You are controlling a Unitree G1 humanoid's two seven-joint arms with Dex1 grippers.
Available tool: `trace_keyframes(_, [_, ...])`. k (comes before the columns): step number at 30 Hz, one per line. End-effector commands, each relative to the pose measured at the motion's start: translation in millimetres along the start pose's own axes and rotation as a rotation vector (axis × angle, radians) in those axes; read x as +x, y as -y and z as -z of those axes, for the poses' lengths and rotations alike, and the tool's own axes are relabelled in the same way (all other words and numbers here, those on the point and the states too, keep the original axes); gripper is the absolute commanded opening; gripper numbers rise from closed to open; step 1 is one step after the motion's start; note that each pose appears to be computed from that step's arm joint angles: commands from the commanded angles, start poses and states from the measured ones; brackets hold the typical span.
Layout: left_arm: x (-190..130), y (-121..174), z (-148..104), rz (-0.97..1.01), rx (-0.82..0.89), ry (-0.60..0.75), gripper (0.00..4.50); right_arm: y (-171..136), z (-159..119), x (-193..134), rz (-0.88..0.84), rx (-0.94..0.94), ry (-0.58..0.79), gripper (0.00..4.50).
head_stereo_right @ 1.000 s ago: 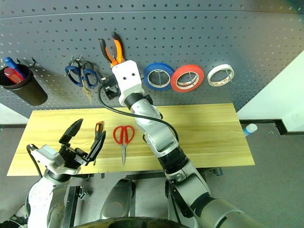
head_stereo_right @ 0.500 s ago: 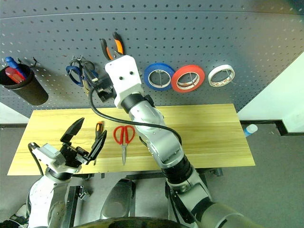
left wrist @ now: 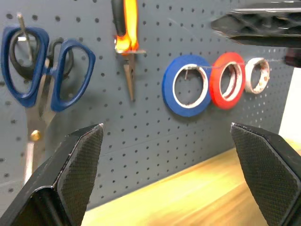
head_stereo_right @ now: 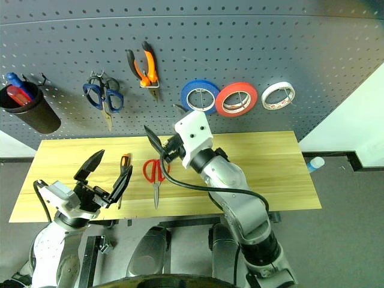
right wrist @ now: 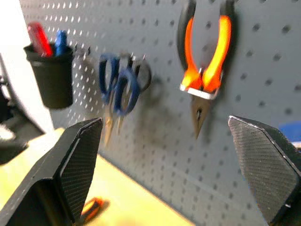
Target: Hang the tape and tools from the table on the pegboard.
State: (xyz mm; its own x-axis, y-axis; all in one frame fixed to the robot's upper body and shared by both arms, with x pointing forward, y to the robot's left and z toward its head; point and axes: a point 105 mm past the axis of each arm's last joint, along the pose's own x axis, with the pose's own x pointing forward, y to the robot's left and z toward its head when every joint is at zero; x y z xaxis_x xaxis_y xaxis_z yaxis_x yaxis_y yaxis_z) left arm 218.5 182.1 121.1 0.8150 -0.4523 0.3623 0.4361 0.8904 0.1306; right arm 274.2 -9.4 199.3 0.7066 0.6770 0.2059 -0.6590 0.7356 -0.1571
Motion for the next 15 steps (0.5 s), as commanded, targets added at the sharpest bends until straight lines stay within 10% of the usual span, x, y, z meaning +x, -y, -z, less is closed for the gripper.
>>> trace_keyframes(1, [-6, 3, -3, 0.013, -0.019, -0.019, 4.50, -5, -5, -17, -0.059, -0.005, 0.006, 4.46])
trace_keyframes(15, [-16, -19, 36, -0.158, -0.124, -0.361, 4.50, 10, 41, -47, -0.144, 0.004, -0.167, 4.46])
